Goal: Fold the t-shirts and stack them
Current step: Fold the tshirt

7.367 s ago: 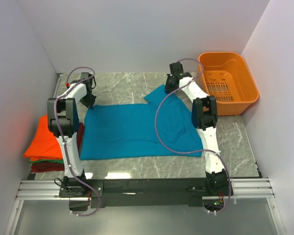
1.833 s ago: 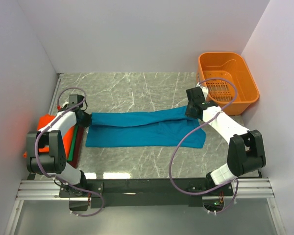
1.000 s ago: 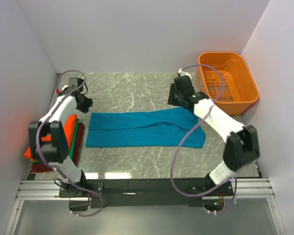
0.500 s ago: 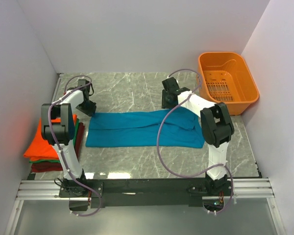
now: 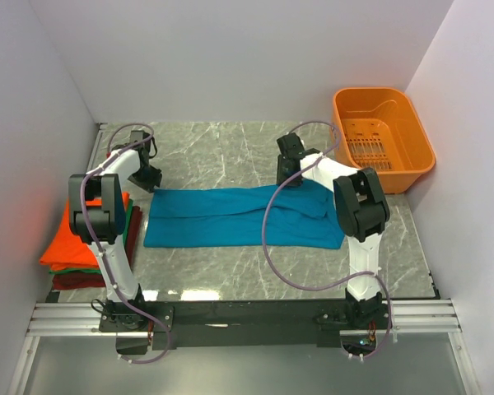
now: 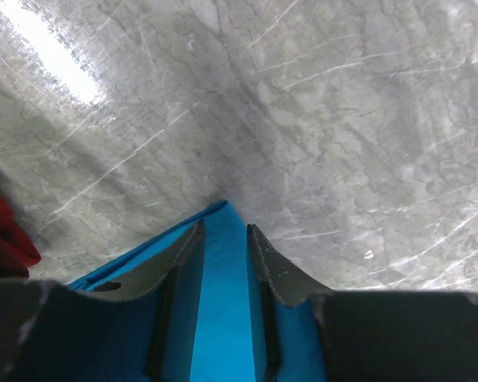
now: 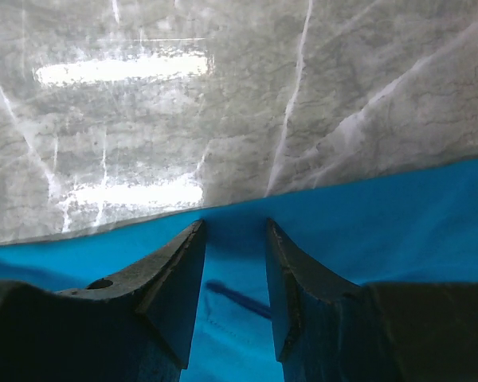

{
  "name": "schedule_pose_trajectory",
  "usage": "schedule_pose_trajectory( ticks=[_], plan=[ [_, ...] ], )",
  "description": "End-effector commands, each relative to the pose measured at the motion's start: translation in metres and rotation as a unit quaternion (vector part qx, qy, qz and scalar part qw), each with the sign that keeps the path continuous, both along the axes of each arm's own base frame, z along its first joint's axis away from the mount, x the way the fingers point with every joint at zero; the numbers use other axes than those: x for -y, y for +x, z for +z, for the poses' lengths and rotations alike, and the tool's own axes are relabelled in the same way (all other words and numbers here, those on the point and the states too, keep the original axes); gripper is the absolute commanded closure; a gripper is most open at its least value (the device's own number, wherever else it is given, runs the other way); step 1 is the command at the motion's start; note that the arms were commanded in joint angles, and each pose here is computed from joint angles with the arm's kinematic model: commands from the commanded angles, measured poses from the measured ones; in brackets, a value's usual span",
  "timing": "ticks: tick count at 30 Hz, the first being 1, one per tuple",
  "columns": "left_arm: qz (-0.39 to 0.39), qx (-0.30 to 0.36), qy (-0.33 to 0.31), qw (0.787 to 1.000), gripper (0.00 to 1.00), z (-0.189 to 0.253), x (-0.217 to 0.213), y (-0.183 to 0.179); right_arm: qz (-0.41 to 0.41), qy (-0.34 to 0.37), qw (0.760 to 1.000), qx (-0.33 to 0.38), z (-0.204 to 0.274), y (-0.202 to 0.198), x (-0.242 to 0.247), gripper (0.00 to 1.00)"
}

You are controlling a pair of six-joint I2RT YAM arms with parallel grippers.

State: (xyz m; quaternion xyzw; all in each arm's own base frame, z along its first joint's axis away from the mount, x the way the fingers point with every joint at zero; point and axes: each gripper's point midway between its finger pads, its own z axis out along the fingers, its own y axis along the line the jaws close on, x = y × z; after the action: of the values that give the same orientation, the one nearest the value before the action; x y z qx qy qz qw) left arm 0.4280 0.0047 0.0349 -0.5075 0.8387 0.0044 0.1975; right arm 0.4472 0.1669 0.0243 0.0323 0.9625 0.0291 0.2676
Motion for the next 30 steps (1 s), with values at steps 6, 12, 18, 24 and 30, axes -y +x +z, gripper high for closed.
schedule_pose_trajectory(
  ticks=[6,12,18,24,30],
  plan=[
    [-0.013,0.006,0.005,1.000,0.67,0.003,0.013,0.011,-0.012,0.015,1.000,0.024,0.006,0.019,-0.003,0.56],
    [-0.010,-0.009,0.018,1.000,0.77,-0.006,0.010,0.011,-0.014,0.015,1.000,0.013,-0.002,0.018,-0.004,0.59],
    [-0.006,-0.023,0.032,0.999,0.96,-0.012,0.005,0.007,-0.018,0.010,1.000,0.008,-0.007,0.018,-0.001,0.73],
    [0.004,-0.017,0.041,0.999,0.99,-0.004,-0.004,0.010,-0.048,0.008,0.999,0.006,-0.008,0.023,0.018,0.98],
    [0.007,-0.006,0.041,0.999,0.99,0.004,-0.010,0.016,-0.076,0.015,0.997,0.015,0.000,0.029,0.030,1.00]
  ],
)
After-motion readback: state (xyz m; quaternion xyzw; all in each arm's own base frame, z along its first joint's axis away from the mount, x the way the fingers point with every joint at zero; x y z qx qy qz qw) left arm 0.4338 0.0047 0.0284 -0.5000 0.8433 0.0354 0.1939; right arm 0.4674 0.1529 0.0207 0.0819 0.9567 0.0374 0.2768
